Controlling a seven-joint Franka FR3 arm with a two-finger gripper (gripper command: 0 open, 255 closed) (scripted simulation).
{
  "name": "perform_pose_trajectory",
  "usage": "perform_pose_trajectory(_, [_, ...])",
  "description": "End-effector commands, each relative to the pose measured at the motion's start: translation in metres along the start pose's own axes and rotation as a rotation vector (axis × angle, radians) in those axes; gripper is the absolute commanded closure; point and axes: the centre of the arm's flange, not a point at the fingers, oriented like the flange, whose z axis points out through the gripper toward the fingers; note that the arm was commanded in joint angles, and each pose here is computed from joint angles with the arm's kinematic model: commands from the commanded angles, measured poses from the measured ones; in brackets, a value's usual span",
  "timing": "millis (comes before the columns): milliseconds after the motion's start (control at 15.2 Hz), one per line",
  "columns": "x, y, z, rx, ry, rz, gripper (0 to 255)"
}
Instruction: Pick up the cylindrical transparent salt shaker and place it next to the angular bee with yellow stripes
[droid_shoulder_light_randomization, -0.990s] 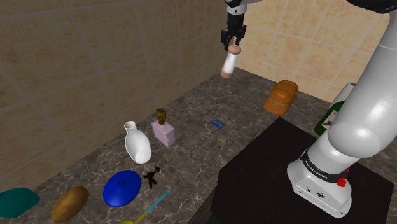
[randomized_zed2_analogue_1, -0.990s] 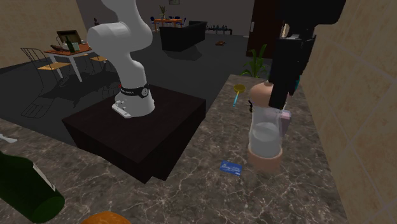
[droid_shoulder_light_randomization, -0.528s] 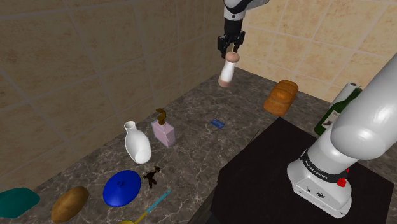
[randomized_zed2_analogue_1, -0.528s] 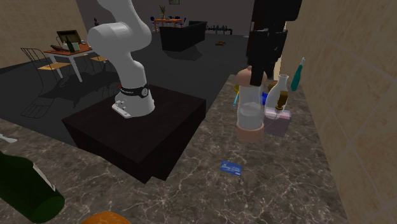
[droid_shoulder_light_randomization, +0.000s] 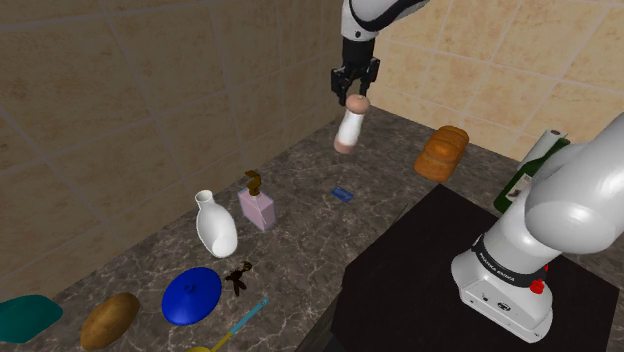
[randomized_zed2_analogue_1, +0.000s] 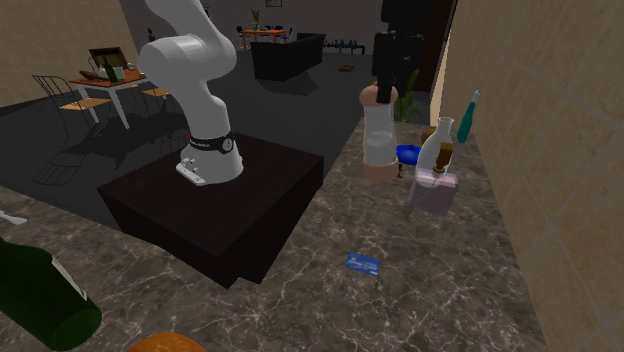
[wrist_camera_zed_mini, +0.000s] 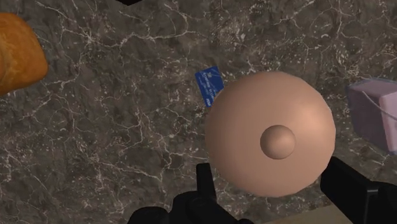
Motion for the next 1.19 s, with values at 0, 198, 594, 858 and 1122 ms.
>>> perform_pose_trajectory(0, [-0.016,-0.018,0.002,-0.001,0.000,0.002,255])
perform_pose_trajectory(198, [-0.042,-0.048,-0.002,-0.001,0.000,0.002,255])
perform_pose_trajectory(594, [-0.092,-0.108,-0.009,-0.001,0.000,0.002,255])
perform_pose_trajectory(858, [-0.126,-0.149,-0.014,-0.001,0.000,0.002,255])
perform_pose_trajectory(1122, [-0.160,-0.189,-0.018,-0.001,0.000,0.002,255])
